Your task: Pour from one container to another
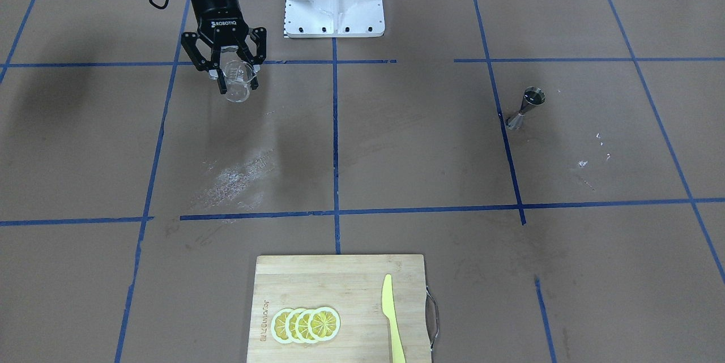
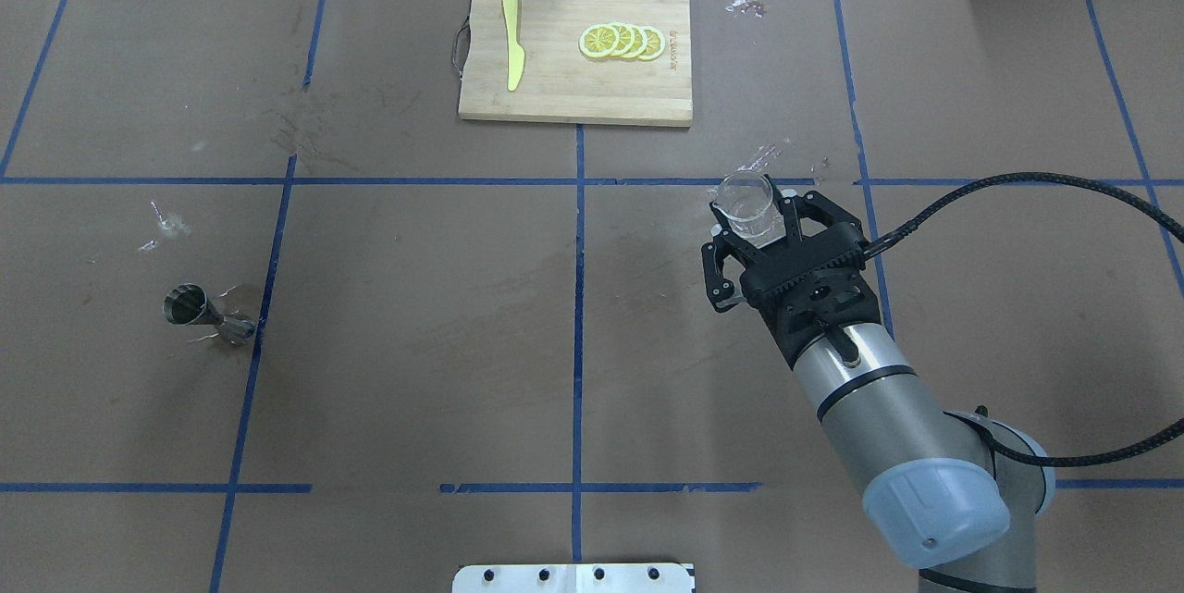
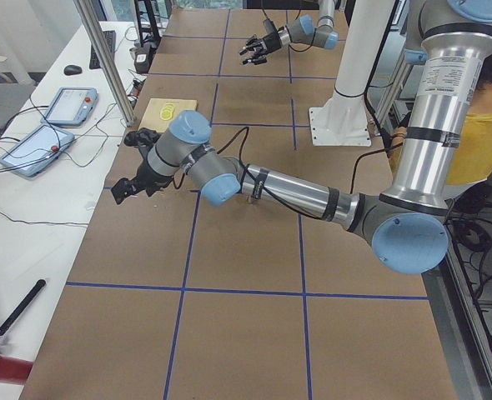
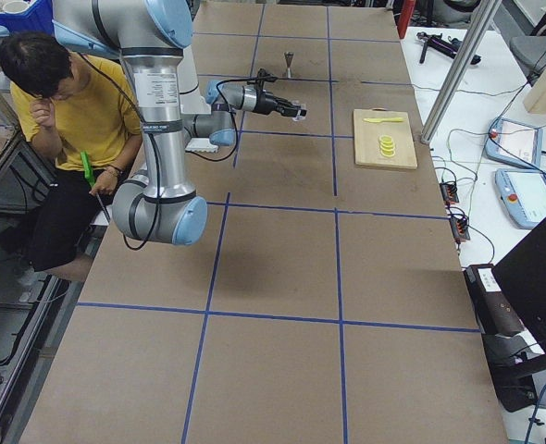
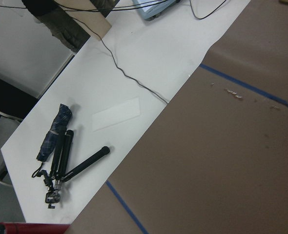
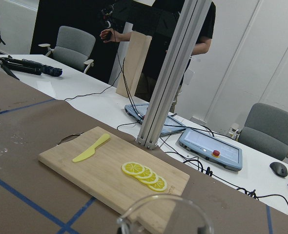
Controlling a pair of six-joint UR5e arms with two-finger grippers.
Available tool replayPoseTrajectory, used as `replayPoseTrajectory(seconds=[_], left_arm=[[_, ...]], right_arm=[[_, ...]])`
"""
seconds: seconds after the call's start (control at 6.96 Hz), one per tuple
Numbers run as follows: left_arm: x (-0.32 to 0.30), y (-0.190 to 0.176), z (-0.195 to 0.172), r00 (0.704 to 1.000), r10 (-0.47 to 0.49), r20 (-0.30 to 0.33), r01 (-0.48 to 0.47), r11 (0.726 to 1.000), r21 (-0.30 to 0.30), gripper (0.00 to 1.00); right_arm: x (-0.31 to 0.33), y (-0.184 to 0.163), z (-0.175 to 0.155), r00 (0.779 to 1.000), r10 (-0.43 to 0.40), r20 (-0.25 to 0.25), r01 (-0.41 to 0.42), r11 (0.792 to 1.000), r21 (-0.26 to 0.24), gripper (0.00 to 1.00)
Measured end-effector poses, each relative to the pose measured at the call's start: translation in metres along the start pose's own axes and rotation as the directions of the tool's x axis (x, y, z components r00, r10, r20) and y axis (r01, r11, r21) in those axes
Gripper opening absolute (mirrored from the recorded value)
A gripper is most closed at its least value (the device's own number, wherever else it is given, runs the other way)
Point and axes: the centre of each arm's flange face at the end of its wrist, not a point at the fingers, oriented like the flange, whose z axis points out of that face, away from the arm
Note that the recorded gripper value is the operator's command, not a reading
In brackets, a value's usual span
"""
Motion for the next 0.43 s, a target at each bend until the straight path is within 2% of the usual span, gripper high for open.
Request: replayPoseTrajectory(seconds=[0.14, 0.29, 0.43], left_arm=[[-0.025, 0.033, 0.012, 0.998, -0.059, 0.006, 0.060, 0.995, -0.077, 1.00], [-0.041, 0.064, 0.018, 0.990, -0.142, -0.023, 0.136, 0.977, -0.163, 1.00], [-0.046, 0.089, 0.021, 0.958, -0.266, -0.105, 0.230, 0.936, -0.265, 1.00]], right_arm=[[0.000, 0.000, 0.000, 1.000, 0.001, 0.000, -0.001, 1.000, 0.000, 0.00], [0.000, 0.000, 0.000, 1.000, 0.001, 0.001, -0.001, 1.000, 0.000, 0.00], [0.000, -0.001, 0.000, 1.000, 0.001, 0.001, -0.001, 1.000, 0.001, 0.00]])
